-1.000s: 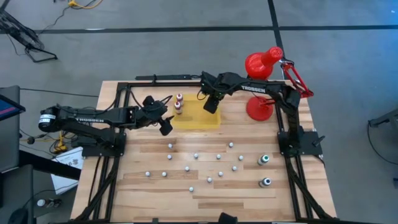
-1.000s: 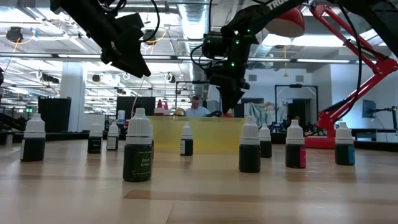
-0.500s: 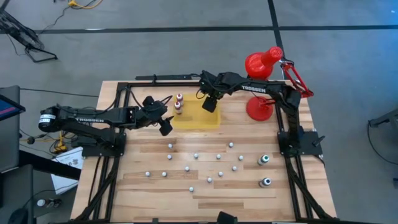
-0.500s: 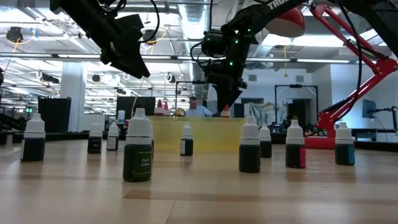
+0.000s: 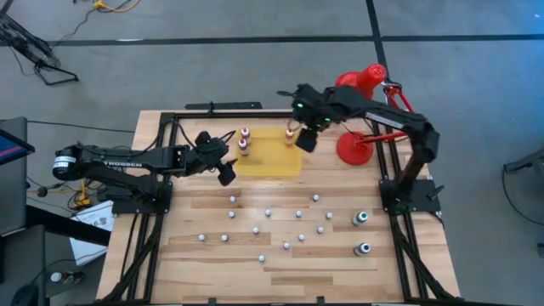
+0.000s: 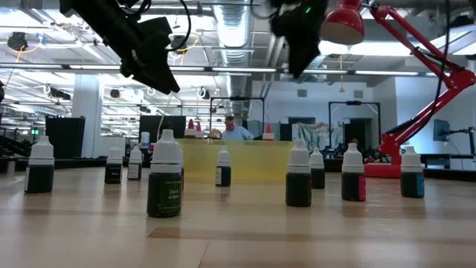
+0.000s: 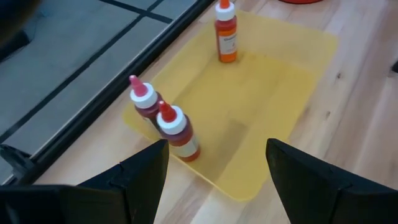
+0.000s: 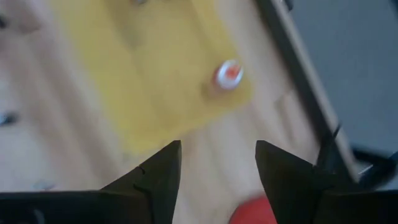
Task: Pick & Place food coloring
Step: Put the small white food coloring in the bin
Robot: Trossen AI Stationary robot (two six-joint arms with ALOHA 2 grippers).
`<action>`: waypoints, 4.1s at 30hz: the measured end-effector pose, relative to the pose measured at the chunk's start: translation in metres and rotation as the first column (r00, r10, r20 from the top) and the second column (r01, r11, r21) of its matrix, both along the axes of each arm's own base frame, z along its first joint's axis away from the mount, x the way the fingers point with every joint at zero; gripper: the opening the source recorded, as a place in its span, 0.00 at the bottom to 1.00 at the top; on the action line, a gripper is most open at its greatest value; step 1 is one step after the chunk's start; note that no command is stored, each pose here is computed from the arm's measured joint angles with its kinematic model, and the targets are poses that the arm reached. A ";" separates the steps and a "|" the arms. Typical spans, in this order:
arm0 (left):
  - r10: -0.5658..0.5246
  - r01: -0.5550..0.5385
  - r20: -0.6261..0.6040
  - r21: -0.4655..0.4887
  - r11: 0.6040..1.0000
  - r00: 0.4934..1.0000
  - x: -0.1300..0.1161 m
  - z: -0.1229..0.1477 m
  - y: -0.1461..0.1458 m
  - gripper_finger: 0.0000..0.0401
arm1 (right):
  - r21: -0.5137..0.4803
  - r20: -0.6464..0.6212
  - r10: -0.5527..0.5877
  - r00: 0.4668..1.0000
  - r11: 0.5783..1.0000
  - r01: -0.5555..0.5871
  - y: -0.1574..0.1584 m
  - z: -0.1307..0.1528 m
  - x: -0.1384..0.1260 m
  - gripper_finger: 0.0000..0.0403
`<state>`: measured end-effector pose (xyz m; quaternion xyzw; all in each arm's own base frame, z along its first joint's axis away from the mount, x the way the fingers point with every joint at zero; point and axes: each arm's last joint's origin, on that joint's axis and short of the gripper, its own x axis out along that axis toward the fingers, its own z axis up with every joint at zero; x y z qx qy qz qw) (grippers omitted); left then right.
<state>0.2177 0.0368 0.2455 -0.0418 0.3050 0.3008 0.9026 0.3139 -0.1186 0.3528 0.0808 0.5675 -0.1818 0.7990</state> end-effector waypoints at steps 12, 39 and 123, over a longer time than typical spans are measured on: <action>-0.025 0.025 -0.016 0.015 1.000 1.000 0.000 0.000 0.000 0.66 | 0.113 -0.056 -0.066 0.996 0.991 0.072 0.099 0.011 -0.038 0.48; 0.072 -0.063 0.020 -0.285 0.957 0.997 -0.005 -0.009 -0.005 0.66 | 0.131 -0.070 0.389 0.918 0.916 -0.379 0.128 -0.146 -0.027 0.59; 0.073 -0.066 0.012 -0.303 0.951 0.997 -0.006 -0.010 -0.011 0.66 | -0.013 -0.002 -0.095 0.995 0.995 0.095 -0.024 -0.197 0.062 0.16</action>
